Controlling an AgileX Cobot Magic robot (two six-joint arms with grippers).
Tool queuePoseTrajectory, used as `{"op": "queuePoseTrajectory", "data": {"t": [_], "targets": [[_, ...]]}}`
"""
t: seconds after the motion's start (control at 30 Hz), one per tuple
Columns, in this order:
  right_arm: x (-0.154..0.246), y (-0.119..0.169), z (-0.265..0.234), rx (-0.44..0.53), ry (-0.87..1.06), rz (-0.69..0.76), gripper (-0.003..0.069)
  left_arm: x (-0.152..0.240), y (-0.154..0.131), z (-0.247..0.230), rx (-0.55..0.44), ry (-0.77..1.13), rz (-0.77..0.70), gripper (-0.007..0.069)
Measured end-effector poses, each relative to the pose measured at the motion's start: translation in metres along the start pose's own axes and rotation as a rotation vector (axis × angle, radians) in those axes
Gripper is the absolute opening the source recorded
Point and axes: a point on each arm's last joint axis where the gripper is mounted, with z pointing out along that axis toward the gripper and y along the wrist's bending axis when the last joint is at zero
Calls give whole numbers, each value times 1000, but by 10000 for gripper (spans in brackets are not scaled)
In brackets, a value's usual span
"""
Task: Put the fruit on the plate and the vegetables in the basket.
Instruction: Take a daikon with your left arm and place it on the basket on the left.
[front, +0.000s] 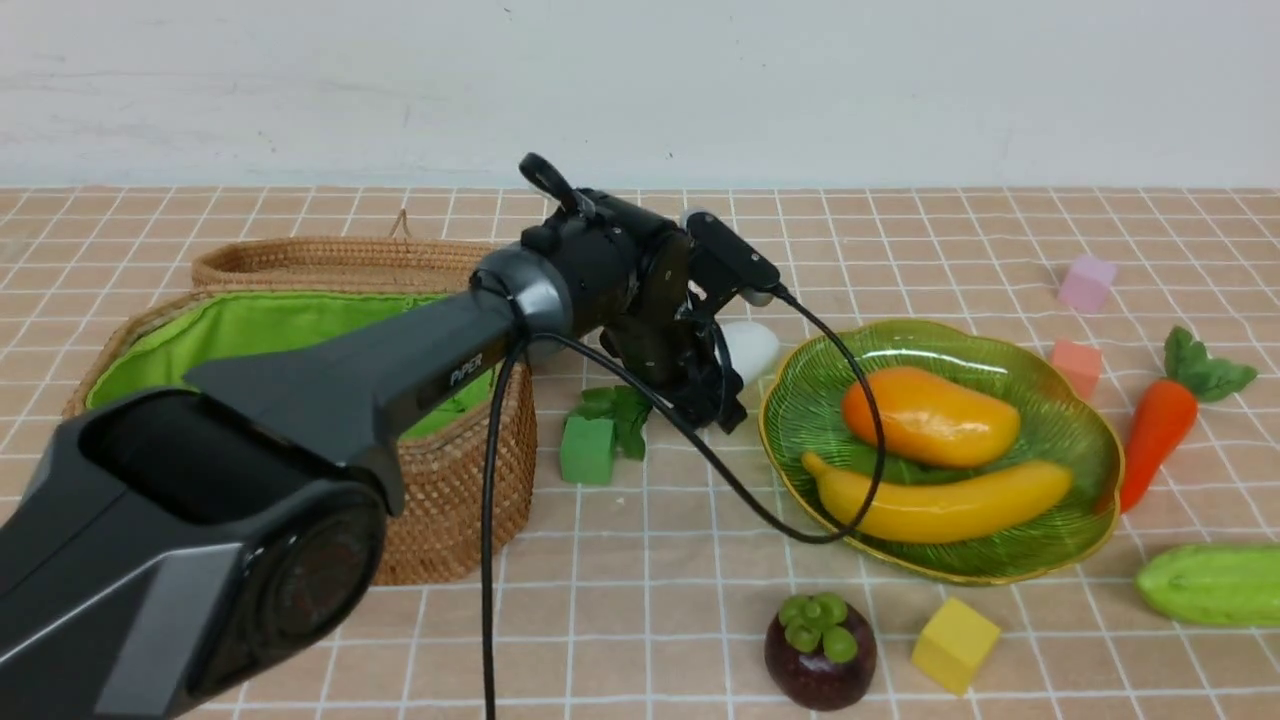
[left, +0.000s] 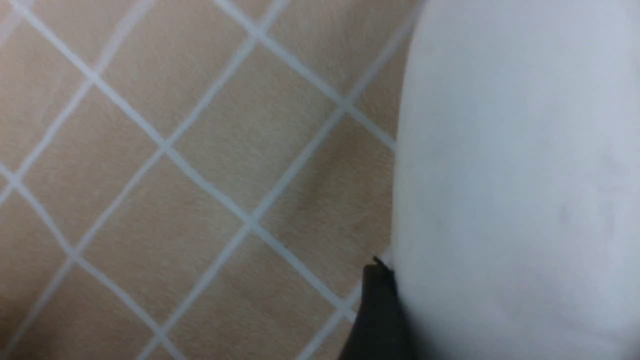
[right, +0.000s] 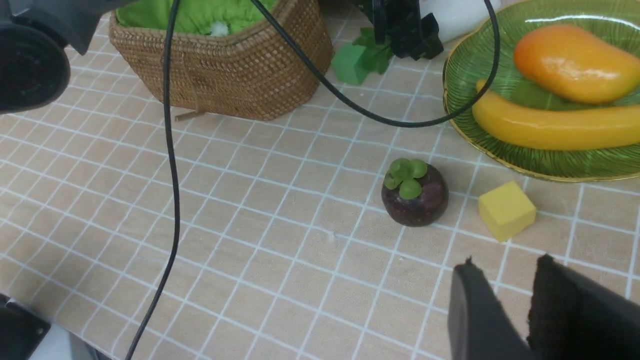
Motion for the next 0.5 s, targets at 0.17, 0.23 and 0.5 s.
{"op": "queuePoseTrajectory", "data": {"t": [0.17, 0.23, 0.5], "targets": [[0, 0, 0, -3, 0, 2, 201, -1, 2, 1, -30, -8, -52, 503], [0, 1, 0, -6, 0, 4, 203, -3, 8, 0, -87, -30, -91, 503], [-3, 0, 0, -4, -30, 4, 204, -31, 33, -86, -197, -96, -171, 503]]}}
